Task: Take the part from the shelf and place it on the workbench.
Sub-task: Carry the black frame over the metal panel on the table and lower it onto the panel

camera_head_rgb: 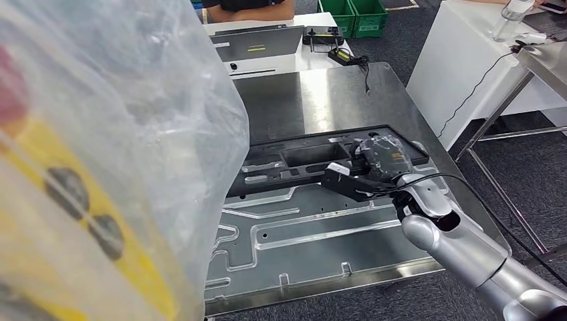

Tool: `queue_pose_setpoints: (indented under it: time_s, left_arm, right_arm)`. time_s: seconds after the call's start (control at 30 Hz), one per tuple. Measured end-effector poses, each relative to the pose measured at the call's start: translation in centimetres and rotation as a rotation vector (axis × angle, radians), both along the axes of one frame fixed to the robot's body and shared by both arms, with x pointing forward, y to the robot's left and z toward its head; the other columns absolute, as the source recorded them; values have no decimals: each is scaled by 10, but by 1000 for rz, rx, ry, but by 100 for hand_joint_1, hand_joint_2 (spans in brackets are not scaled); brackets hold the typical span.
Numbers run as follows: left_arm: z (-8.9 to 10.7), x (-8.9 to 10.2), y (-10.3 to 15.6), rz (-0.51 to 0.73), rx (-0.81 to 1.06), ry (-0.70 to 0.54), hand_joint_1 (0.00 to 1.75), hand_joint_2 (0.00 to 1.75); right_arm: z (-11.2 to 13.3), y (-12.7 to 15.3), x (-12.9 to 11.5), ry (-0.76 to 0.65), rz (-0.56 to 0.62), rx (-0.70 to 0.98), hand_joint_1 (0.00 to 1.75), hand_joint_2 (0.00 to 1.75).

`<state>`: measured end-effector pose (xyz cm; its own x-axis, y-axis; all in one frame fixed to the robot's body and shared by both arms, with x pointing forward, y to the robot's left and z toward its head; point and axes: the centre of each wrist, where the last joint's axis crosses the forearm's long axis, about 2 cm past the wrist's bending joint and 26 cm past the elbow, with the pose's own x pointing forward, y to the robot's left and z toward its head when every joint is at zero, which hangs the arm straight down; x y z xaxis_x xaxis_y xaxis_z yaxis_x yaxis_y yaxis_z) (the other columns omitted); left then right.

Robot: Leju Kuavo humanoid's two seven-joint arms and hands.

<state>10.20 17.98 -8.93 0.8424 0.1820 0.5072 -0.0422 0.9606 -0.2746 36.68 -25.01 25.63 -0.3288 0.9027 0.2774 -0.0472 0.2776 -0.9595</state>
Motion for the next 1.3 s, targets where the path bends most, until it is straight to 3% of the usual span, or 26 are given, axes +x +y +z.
queue_pose_setpoints:
  time_s: [0.3, 0.43, 0.47, 0.6, 1.07, 1.3]
  left_arm:
    - [1, 2, -3, 42, -20, 3, 0, 175]
    - [1, 2, -4, 68, -28, 6, 0, 175]
    - [1, 2, -4, 71, -28, 8, 0, 175]
    - [1, 0, -3, 67, -21, 25, 0, 0]
    - [0, -3, -4, 91, -124, 80, 0, 0]
    - [1, -2, -4, 114, -133, 80, 0, 0]
  right_arm:
    - [-17, 36, -7, 37, 104, -30, 175, 175]
    - [-22, 39, -8, 49, 111, -40, 0, 0]
    - [-23, 39, -8, 51, 110, -42, 0, 0]
    - [-26, 38, -7, 54, 104, -50, 0, 0]
    - [-28, 36, -3, 60, 96, -28, 0, 0]
    - [-23, 33, 0, 94, 76, 78, 0, 0]
